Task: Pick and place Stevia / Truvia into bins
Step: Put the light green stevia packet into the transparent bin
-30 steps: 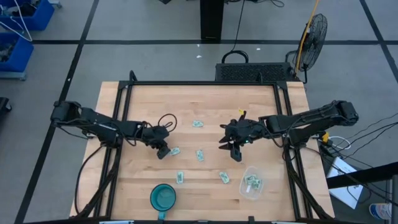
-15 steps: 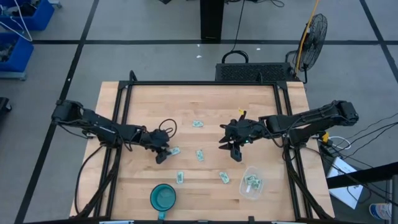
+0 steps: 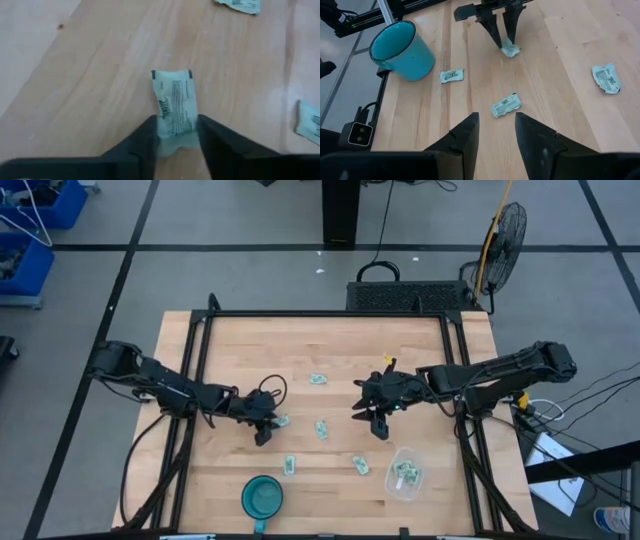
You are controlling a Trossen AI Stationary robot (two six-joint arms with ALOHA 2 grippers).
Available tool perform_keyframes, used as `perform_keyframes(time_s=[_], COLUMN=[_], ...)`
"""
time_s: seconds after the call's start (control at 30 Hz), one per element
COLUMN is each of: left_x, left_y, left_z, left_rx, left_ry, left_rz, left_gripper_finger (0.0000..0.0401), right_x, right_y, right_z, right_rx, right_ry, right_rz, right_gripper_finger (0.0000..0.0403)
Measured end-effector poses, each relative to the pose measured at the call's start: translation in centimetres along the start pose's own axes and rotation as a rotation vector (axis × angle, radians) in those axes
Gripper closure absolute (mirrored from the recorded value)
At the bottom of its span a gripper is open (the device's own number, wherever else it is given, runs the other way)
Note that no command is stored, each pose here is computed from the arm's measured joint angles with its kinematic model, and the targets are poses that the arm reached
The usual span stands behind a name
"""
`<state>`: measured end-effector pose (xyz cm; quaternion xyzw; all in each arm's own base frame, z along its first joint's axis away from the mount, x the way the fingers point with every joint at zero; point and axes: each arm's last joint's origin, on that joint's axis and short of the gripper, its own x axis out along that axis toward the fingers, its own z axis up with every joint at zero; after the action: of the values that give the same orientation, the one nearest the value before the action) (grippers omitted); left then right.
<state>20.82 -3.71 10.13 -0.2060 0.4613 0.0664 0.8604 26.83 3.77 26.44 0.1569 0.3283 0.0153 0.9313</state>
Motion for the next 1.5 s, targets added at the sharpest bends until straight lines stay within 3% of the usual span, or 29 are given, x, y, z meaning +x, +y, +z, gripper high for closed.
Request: perform_keyframes(time_s=[0.23, 0.37, 0.47, 0.57, 0.73, 0.8, 0.87, 1.07, 1.5], left_x=[0.0, -0.5, -1.4, -2.0, -4.2, -4.9, -5.7, -7.0, -7.1], left_y=[0.1, -0.5, -1.7, -2.7, -5.0, -5.2, -5.5, -5.6, -5.3], left_z=[0.2, 1.4, 3.7, 5.5, 9.6, 10.5, 11.4, 13.0, 13.3], left_rx=[-0.07, -0.083, -0.041, 0.029, 0.184, 0.2, 0.206, 0.248, 0.232], left_ry=[-0.024, -0.112, -0.208, -0.22, -0.246, -0.22, -0.218, -0.238, -0.245], left_rz=[-0.003, -0.064, -0.117, -0.102, -0.05, 0.015, 0.057, 0.11, 0.116], left_gripper_finger=[0.039, 0.0384, 0.0393, 0.0394, 0.0396, 0.0396, 0.0392, 0.0397, 0.0388], right_x=[0.0, 0.0, 0.2, 1.2, 4.0, 4.8, 5.3, 7.4, 10.6], right_y=[0.0, 0.0, -0.2, -1.0, -3.1, -3.9, -4.5, -4.5, -5.4], right_z=[0.0, 0.0, 0.1, 0.4, 1.0, 1.4, 1.8, 2.5, 1.3], right_rx=[0.0, -0.013, -0.018, 0.03, 0.38, 0.565, 0.66, 0.664, 0.72], right_ry=[0.0, -0.004, -0.028, -0.054, -0.162, -0.203, -0.213, -0.313, -0.288], right_rz=[0.0, -0.007, -0.061, -0.085, -0.082, -0.064, 0.0, 0.121, 0.107], right_gripper_finger=[0.0282, 0.0282, 0.0282, 0.0282, 0.0282, 0.0282, 0.0282, 0.0282, 0.0282])
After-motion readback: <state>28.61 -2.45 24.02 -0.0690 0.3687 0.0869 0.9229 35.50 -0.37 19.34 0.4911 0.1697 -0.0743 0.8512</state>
